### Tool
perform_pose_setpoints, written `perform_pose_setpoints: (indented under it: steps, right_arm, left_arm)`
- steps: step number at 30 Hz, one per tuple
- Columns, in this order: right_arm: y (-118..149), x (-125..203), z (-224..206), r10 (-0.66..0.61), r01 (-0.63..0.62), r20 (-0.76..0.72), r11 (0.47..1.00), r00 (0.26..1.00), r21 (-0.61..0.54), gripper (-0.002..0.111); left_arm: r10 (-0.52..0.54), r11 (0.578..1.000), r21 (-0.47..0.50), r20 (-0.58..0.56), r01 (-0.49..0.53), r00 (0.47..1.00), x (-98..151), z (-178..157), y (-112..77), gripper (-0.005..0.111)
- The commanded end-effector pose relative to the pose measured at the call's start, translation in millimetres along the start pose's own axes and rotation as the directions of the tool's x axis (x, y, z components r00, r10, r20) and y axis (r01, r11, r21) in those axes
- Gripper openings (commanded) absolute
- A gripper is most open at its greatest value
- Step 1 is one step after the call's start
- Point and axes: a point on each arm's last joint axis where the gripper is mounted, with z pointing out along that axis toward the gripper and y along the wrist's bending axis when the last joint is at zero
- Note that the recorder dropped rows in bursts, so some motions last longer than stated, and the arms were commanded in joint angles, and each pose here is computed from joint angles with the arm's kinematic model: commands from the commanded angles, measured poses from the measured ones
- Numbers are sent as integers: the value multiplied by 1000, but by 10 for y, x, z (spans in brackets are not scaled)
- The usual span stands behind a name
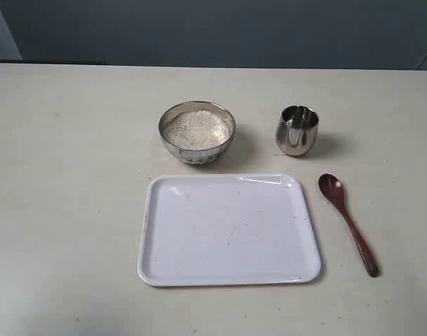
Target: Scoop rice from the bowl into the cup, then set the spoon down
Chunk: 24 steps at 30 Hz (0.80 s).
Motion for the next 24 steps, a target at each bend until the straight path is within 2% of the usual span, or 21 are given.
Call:
perform_pose_setpoints:
  steps: [1,2,3,4,6,10,13,14,17,20,24]
  right_arm:
    - [20,-152,-18,207,-200,166,978,964,-56,-1]
    - [5,-265,-45,454,-432,264,891,851,-138,-1]
    - [-13,-299,-57,539,-512,290,842,791,-168,-1]
    - [-43,-327,-68,689,-655,297,723,662,-219,-1]
    - [-38,-311,-62,781,-742,249,623,572,-247,-1]
    - [-5,-283,-51,776,-737,206,631,597,-241,-1]
    - [59,-223,-35,771,-737,113,634,627,-233,-1]
    - [68,-213,-33,756,-724,104,650,646,-229,-1]
    - [113,-424,-136,640,-598,120,758,759,-262,-1]
    - [158,-876,-323,492,-442,132,849,860,-288,-1]
    - [103,-1465,-305,270,-260,39,952,962,-163,-1]
  left_arm:
    - [-7,1000,3,11,7,1000,-17,-7,-2,1]
    - [-7,1000,3,11,7,1000,-17,-7,-2,1]
    - [-7,1000,3,11,7,1000,-17,-7,-2,1]
    - [-7,1000,3,11,7,1000,-17,-7,-2,1]
    - [-7,1000,3,11,7,1000,-17,-7,-2,1]
    - [-7,1000,3,11,7,1000,-17,-7,-2,1]
    - [-7,1000,3,11,7,1000,-17,-7,-2,1]
    - [-7,1000,3,11,7,1000,-17,-7,-2,1]
    - [-7,1000,3,11,7,1000,-17,-7,-2,1]
    - [-7,1000,3,11,7,1000,-17,-7,-2,1]
    - [-7,1000,3,11,7,1000,-17,-7,-2,1]
